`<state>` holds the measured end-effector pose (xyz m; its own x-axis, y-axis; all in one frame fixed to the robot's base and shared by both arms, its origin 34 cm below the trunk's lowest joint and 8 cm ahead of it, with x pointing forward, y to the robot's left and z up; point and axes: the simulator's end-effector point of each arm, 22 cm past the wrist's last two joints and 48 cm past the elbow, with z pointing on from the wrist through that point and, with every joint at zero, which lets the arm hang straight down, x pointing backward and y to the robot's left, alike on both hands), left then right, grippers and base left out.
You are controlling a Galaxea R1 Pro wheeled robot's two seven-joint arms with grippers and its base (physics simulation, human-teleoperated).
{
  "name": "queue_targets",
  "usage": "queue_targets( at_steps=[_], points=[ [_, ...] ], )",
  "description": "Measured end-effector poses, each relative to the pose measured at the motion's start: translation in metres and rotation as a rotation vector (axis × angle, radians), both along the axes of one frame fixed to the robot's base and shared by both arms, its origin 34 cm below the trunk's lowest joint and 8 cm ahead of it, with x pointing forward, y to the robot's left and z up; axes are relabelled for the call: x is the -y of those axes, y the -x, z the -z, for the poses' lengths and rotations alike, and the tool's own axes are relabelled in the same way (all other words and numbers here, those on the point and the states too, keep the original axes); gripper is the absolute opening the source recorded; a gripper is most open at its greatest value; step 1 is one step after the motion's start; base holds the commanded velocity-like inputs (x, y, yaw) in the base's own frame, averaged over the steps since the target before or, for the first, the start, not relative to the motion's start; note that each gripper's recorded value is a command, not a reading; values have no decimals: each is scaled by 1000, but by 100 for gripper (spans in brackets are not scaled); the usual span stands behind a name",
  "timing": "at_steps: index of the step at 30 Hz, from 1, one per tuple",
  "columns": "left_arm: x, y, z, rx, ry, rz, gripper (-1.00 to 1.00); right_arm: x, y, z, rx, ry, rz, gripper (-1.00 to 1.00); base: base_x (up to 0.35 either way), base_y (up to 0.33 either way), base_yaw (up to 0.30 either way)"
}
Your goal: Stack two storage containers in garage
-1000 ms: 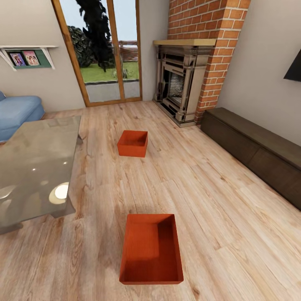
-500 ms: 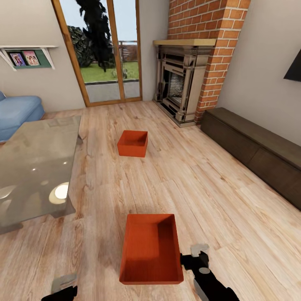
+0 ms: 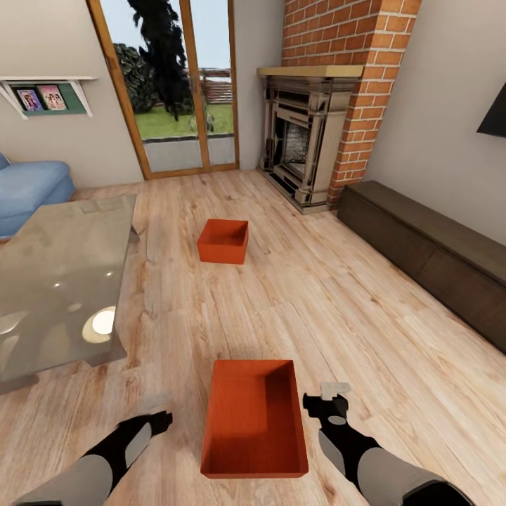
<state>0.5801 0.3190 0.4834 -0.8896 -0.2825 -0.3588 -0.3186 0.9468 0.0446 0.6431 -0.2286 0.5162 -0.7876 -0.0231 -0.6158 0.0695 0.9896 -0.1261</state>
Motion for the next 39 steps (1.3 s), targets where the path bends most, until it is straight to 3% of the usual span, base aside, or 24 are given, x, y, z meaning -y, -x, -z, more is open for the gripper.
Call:
queue_targets(
  at_steps=[2, 9, 13, 19, 23, 29, 39],
  points=[
    [12, -11, -4, 13, 0, 31, 100, -1, 0, 0, 2, 1, -4, 100, 0, 0, 0],
    [89, -28, -10, 27, -16, 254, 100, -12, 4, 3, -9, -14, -17, 100, 0, 0, 0],
    [100, -29, -11, 28, -22, 291, 100, -29, 15, 8, -34, -35, -33, 100, 0, 0, 0],
    [102, -32, -11, 62, -21, 282, 100, -49, 35, 19, -81, -55, -104, 100, 0, 0, 0],
    [101, -28, -9, 67, -5, 246, 100, -68, 38, 19, -84, -73, -156, 100, 0, 0, 0],
    [93, 9, 10, 1, 15, 198, 100, -78, 39, 18, -84, -85, -168, 100, 0, 0, 0],
    [88, 11, 11, 56, 10, 152, 100, -84, 53, 24, -97, -97, -165, 100, 0, 0, 0]
  ],
)
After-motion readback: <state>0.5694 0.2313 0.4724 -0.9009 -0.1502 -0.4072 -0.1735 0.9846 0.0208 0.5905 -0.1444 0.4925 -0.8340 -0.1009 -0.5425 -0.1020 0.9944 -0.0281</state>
